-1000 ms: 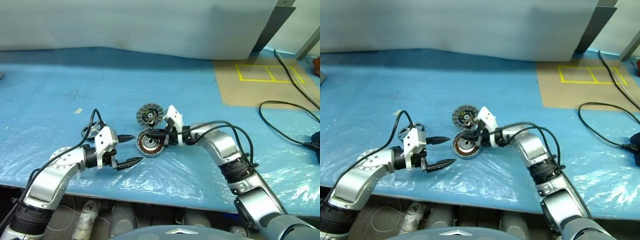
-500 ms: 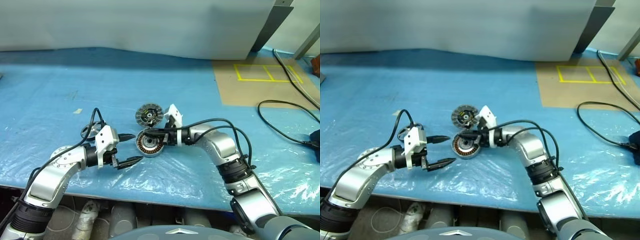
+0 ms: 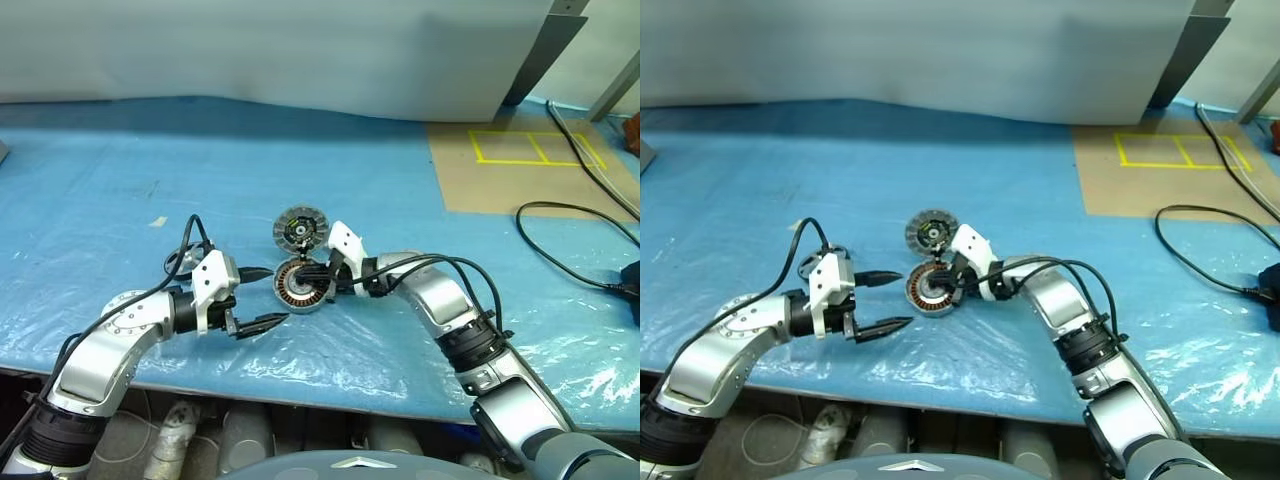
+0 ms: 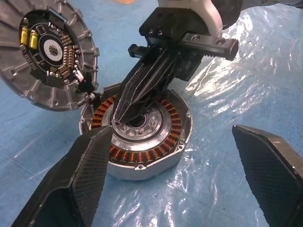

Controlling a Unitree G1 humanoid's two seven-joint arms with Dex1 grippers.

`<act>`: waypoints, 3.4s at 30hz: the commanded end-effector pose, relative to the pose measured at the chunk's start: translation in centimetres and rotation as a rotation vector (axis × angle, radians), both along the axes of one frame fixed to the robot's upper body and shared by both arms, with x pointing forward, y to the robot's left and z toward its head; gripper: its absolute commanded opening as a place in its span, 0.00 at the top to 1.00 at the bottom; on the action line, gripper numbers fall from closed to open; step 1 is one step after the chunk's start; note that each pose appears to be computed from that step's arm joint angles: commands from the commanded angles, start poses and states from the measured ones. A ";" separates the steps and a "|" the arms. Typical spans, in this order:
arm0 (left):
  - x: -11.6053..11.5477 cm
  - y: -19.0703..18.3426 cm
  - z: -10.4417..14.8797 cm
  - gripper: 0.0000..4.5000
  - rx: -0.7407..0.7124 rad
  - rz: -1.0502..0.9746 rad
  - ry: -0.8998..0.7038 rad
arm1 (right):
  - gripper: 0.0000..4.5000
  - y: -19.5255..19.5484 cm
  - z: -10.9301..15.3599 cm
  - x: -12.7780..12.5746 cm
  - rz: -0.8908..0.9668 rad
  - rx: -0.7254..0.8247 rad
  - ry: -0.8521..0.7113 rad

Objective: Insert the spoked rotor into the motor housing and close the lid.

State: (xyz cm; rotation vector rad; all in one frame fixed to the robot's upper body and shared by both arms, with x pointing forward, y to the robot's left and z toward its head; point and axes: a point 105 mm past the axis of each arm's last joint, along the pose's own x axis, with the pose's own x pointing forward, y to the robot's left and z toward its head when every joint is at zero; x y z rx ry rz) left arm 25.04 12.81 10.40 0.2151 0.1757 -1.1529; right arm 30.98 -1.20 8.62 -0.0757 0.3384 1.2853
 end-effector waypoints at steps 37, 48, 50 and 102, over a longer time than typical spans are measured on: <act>-0.1 0.8 -1.8 0.05 -0.007 -0.021 -0.035 | 0.99 -0.8 0.5 -0.5 0.028 0.004 0.018; 0.1 -0.1 -0.1 0.05 -0.012 -0.031 -0.045 | 0.99 -0.2 1.0 -0.8 0.048 0.013 0.025; 0.1 -0.2 0.3 0.05 -0.013 -0.029 -0.046 | 0.99 -0.4 0.4 -1.1 0.055 -0.008 0.026; 10.0 12.9 2.8 0.05 0.542 -0.070 -0.034 | 0.99 -1.7 7.0 -1.4 0.123 0.003 -0.213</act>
